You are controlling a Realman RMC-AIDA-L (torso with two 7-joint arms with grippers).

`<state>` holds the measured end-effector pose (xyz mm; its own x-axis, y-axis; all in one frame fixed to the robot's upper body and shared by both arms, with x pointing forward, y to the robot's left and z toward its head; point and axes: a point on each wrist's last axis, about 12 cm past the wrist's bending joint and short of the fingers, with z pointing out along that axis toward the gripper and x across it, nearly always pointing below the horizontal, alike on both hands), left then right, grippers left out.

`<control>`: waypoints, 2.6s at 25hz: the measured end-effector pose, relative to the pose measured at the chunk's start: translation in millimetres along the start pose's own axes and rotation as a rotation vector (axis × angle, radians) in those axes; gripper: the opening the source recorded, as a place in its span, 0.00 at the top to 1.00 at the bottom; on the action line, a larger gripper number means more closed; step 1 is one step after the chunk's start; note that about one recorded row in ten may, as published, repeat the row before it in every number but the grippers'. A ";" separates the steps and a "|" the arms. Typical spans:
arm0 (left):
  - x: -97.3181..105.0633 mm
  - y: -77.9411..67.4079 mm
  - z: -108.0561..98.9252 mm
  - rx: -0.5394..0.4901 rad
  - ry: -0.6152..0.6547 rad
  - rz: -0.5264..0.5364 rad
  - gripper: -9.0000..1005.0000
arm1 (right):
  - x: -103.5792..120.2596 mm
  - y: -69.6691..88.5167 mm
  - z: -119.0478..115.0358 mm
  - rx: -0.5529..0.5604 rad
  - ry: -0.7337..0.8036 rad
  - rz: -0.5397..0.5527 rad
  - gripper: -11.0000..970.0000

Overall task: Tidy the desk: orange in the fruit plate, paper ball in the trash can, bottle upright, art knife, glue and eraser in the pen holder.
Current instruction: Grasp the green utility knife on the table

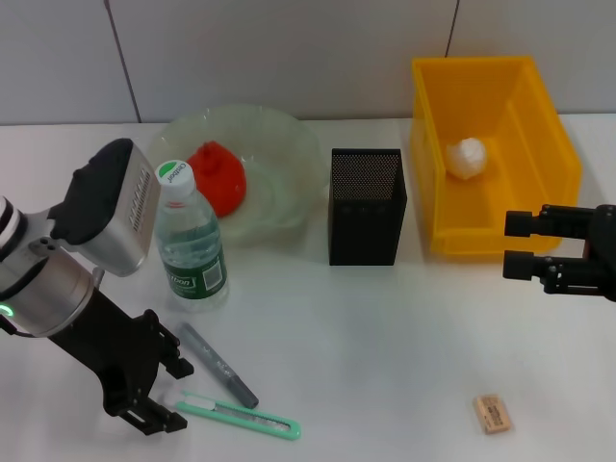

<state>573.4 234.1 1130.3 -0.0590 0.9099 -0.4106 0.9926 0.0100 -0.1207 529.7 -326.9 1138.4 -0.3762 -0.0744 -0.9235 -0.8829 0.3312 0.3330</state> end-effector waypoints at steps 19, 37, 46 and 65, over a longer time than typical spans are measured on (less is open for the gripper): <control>-6.1 5.0 9.5 -0.020 0.052 0.036 0.45 | -2.3 -0.6 -0.3 0.000 0.000 0.004 0.25; -12.1 5.8 13.9 -0.044 0.093 0.094 0.63 | 1.9 1.9 1.1 -0.010 -0.003 0.025 0.25; -16.0 7.1 13.4 -0.047 0.104 0.113 0.63 | 2.9 2.1 1.9 -0.009 -0.001 0.027 0.25; -25.2 12.4 9.6 -0.005 0.120 0.131 0.62 | -3.2 -1.2 2.3 -0.003 -0.004 0.013 0.25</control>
<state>586.2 207.4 1130.5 0.0836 0.9464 -0.3120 0.9916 -0.1100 -0.0682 532.5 -324.9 1140.6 -0.3864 -0.0667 -0.9199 -0.8788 0.3293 0.3452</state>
